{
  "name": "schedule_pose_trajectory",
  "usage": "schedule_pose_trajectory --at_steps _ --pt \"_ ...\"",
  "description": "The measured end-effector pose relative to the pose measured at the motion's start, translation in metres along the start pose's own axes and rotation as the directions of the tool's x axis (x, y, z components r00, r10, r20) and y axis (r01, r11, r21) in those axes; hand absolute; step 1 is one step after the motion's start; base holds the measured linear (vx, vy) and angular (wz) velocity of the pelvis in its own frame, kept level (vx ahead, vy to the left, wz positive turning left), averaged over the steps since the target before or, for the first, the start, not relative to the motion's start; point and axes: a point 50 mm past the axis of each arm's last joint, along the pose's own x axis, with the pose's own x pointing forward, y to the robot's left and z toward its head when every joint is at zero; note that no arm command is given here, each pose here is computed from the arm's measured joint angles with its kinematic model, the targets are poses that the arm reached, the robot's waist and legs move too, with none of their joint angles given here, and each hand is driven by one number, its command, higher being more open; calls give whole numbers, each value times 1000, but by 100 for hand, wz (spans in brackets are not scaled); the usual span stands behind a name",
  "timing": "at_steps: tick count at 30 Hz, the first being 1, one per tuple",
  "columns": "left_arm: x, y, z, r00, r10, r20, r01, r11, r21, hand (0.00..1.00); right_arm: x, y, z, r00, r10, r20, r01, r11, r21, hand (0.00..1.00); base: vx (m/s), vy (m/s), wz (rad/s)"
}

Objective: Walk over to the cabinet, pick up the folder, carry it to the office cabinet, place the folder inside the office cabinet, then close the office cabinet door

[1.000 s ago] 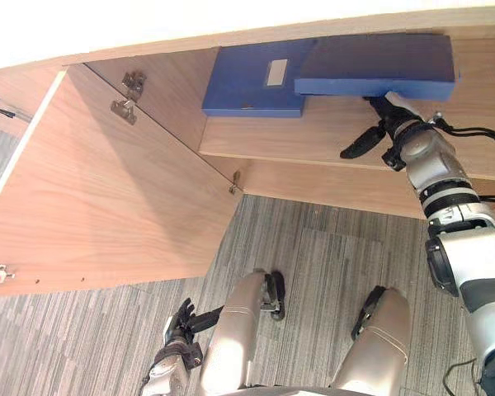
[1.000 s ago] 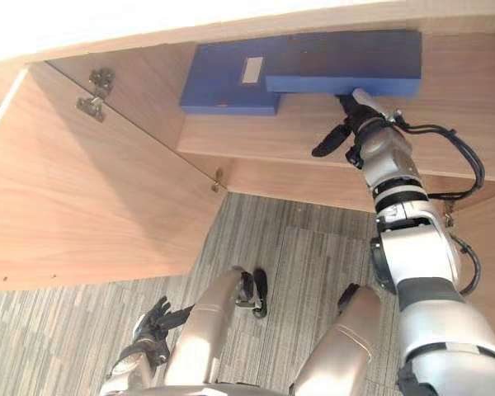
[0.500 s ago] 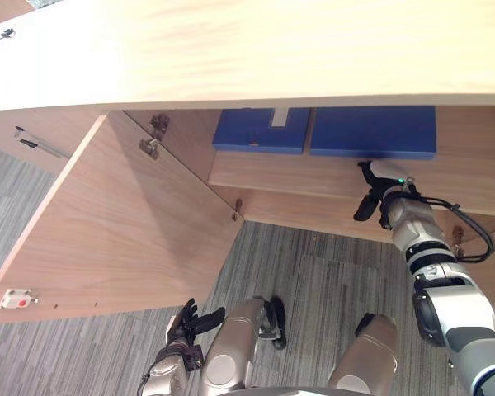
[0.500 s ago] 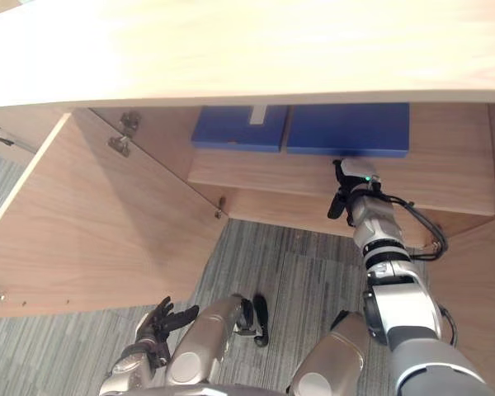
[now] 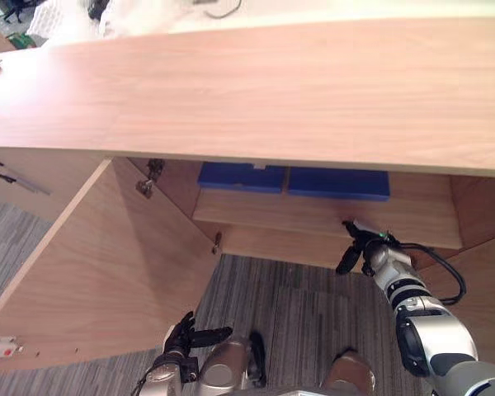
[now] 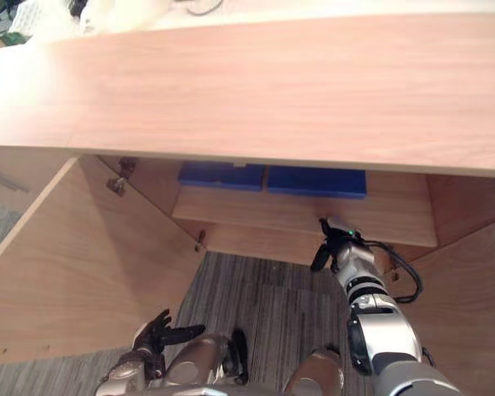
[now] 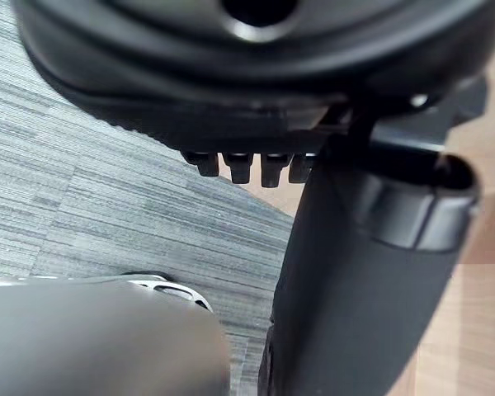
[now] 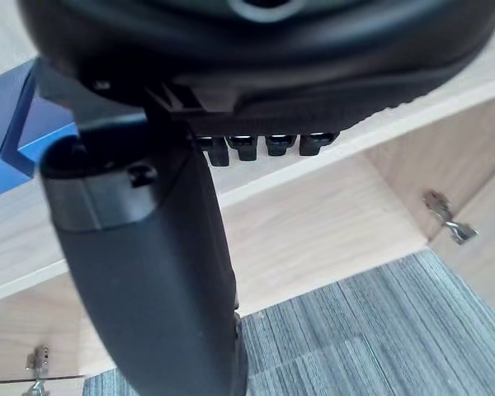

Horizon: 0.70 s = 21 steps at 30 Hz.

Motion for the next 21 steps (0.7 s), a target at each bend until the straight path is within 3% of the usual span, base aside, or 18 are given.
schedule_pose_trajectory --at_steps 3,6,9,12,15,21 --pt "-1 6 -6 1000 13 -23 -12 999 35 100 0 26 -21 990 123 -62 -114 985 132 100 105 16 -50" --pt "-1 7 -7 999 17 -30 -15 998 65 100 -5 53 -45 973 208 -95 -162 920 358 100 99 30 -45" --pt "4 0 -2 999 -5 -36 11 987 162 100 -14 77 -74 968 211 -133 -90 792 604 100 58 24 -54" --pt "8 0 7 1000 7 -22 -2 972 235 100 -23 105 -90 957 217 -190 -8 679 734 100 28 18 -79" --pt "10 4 11 999 42 -18 -36 966 257 100 -39 147 -99 937 267 -226 52 532 845 100 -21 -20 -93" --pt "8 6 4 995 93 -28 -84 968 235 100 -70 199 -111 891 321 -321 242 263 934 100 -41 -44 -85"
